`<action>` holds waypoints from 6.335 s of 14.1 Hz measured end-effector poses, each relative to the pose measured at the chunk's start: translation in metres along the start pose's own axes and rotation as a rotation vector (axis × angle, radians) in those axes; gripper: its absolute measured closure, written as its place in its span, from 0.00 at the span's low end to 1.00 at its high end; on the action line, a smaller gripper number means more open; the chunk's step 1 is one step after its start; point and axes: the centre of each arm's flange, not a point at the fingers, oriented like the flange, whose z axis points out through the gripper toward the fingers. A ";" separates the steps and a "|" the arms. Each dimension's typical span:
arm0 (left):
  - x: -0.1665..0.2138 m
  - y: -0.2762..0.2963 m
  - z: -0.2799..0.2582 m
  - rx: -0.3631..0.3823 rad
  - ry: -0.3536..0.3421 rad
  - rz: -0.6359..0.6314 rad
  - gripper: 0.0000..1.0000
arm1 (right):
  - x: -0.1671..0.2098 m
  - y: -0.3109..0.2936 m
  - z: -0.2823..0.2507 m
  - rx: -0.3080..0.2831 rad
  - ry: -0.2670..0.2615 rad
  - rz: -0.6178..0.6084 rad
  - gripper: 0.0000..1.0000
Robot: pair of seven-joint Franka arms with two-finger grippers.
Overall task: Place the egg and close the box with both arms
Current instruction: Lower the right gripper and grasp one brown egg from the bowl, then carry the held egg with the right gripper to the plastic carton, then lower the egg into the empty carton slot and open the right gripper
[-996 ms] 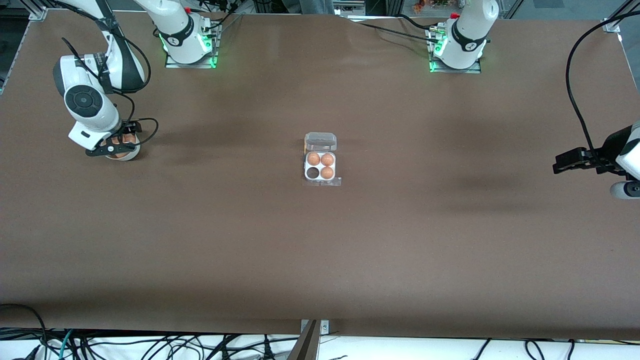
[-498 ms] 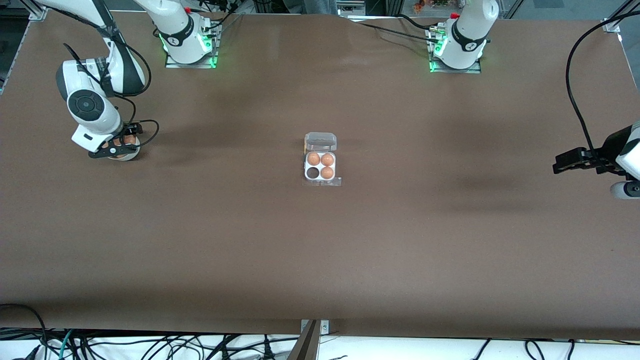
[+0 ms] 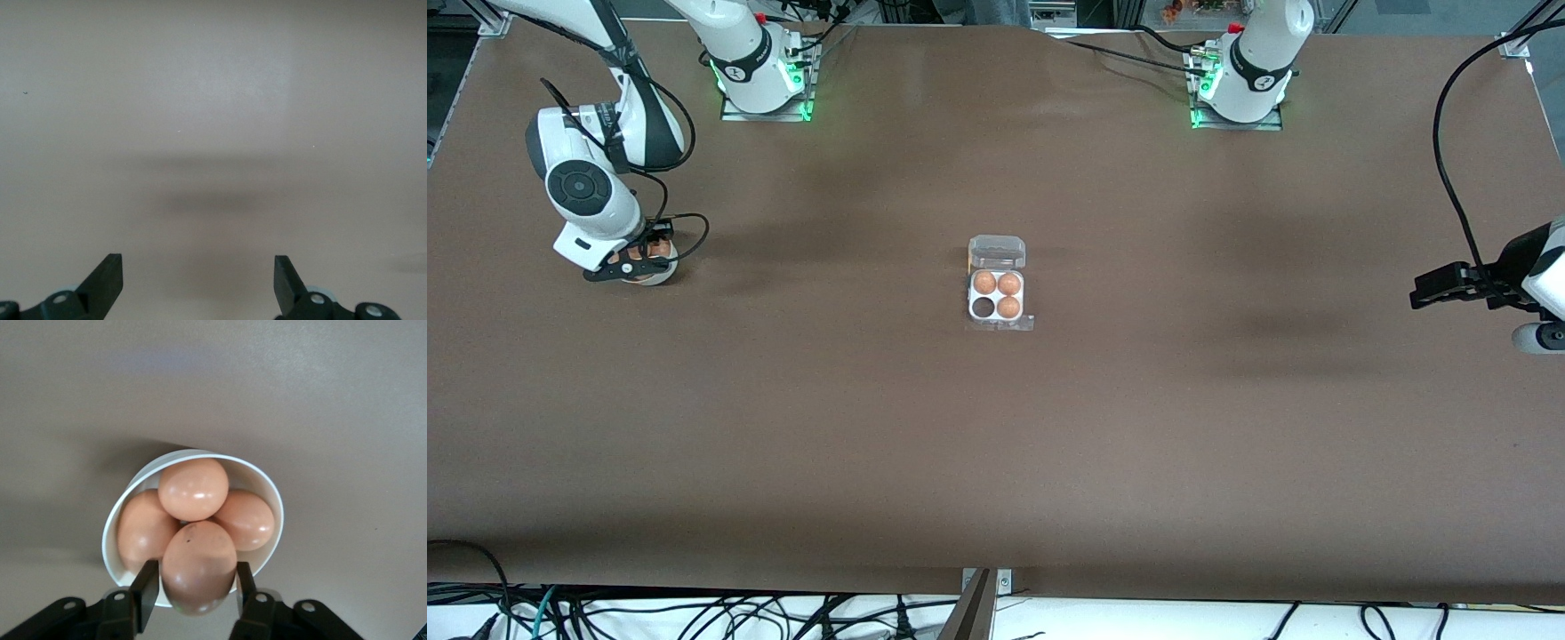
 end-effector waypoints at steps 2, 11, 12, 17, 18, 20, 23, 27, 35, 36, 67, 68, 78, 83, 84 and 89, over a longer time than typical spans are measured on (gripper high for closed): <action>0.000 0.000 0.000 0.000 0.000 0.000 0.00 | 0.001 0.001 -0.001 -0.002 0.003 0.002 0.47; 0.000 0.001 0.000 0.000 0.000 0.001 0.00 | 0.005 0.006 -0.007 -0.007 0.017 0.007 0.53; 0.000 0.001 0.000 0.000 0.000 0.002 0.00 | 0.005 0.006 -0.007 -0.007 0.017 0.007 0.53; 0.000 0.001 -0.002 0.000 0.004 0.002 0.00 | 0.006 0.011 -0.010 -0.014 0.004 0.013 0.53; 0.000 0.002 -0.002 0.000 0.005 0.003 0.00 | 0.007 0.013 -0.012 -0.018 -0.002 0.017 0.53; 0.000 0.002 -0.003 -0.001 0.007 0.003 0.00 | 0.009 0.017 -0.016 -0.023 -0.005 0.023 0.53; 0.000 0.002 -0.004 0.000 0.008 0.003 0.00 | 0.010 0.018 -0.017 -0.025 -0.005 0.023 0.53; 0.000 0.002 -0.004 0.000 0.008 0.003 0.00 | 0.020 0.020 -0.034 -0.030 -0.003 0.033 0.53; 0.000 0.001 -0.004 0.000 0.009 0.003 0.00 | 0.089 -0.040 -0.159 0.106 -0.049 0.064 0.53; 0.000 0.001 -0.004 0.000 0.009 0.003 0.00 | 0.101 -0.053 -0.172 0.128 -0.048 0.065 0.53; 0.001 0.000 -0.003 -0.001 0.007 0.000 0.00 | 0.203 -0.451 -0.275 0.518 0.053 0.497 0.53; 0.001 0.000 -0.003 -0.001 0.007 0.000 0.00 | 0.203 -0.457 -0.272 0.519 0.055 0.493 0.53; 0.003 0.000 0.003 -0.001 -0.002 0.000 0.00 | 0.203 -0.473 -0.256 0.510 0.043 0.491 0.53; 0.003 0.000 0.003 -0.001 -0.002 0.000 0.00 | 0.208 -0.476 -0.249 0.521 0.060 0.497 0.53; 0.003 0.000 0.003 -0.001 -0.002 0.000 0.00 | 0.208 -0.476 -0.250 0.522 0.061 0.499 0.53; 0.003 0.000 0.003 -0.001 -0.002 0.000 0.00 | 0.210 -0.475 -0.256 0.532 0.071 0.503 0.07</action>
